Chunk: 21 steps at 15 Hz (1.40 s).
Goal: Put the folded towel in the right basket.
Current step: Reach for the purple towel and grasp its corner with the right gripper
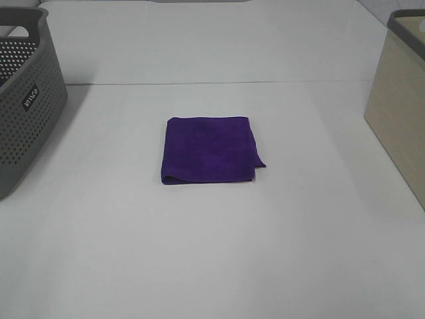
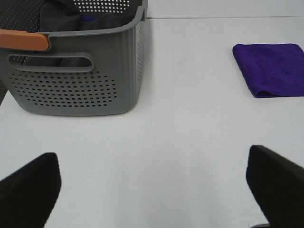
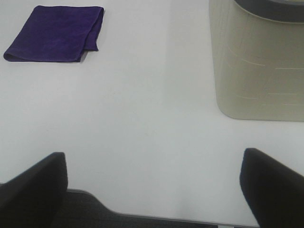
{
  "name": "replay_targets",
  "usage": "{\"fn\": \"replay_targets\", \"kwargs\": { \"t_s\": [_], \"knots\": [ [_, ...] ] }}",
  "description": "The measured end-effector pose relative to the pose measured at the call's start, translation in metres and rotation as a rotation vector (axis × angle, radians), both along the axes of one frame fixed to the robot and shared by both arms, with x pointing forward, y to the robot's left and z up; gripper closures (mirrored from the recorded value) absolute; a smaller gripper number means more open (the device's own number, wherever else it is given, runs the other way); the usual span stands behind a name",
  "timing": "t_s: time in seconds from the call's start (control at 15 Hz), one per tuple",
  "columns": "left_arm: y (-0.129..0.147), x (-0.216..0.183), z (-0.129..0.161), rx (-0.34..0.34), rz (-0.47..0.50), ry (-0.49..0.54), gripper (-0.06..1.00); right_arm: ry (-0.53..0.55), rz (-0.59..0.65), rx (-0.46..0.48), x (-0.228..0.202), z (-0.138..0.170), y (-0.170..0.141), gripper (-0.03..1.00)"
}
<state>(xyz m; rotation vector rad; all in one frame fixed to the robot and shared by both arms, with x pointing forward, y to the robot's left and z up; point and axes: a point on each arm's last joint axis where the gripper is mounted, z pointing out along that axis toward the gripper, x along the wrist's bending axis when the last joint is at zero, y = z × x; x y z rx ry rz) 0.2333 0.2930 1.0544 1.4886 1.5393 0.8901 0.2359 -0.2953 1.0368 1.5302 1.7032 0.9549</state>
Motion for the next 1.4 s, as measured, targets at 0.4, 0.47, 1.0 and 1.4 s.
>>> {"fn": "replay_targets", "kwargs": {
  "t_s": [0.4, 0.47, 1.0, 1.4],
  "knots": [
    [0.0, 0.0, 0.0, 0.0, 0.0, 0.0, -0.05, -0.002, -0.013, -0.023, 0.0002, -0.0001, -0.0021, 0.02],
    [0.0, 0.0, 0.0, 0.0, 0.0, 0.0, -0.05, -0.002, -0.013, -0.023, 0.0002, -0.0001, -0.0021, 0.02],
    [0.0, 0.0, 0.0, 0.0, 0.0, 0.0, -0.05, -0.002, -0.013, -0.023, 0.0002, -0.0001, -0.0021, 0.02],
    [0.0, 0.0, 0.0, 0.0, 0.0, 0.0, -0.05, -0.002, -0.013, -0.023, 0.0002, -0.0001, -0.0021, 0.02]
  ]
}}
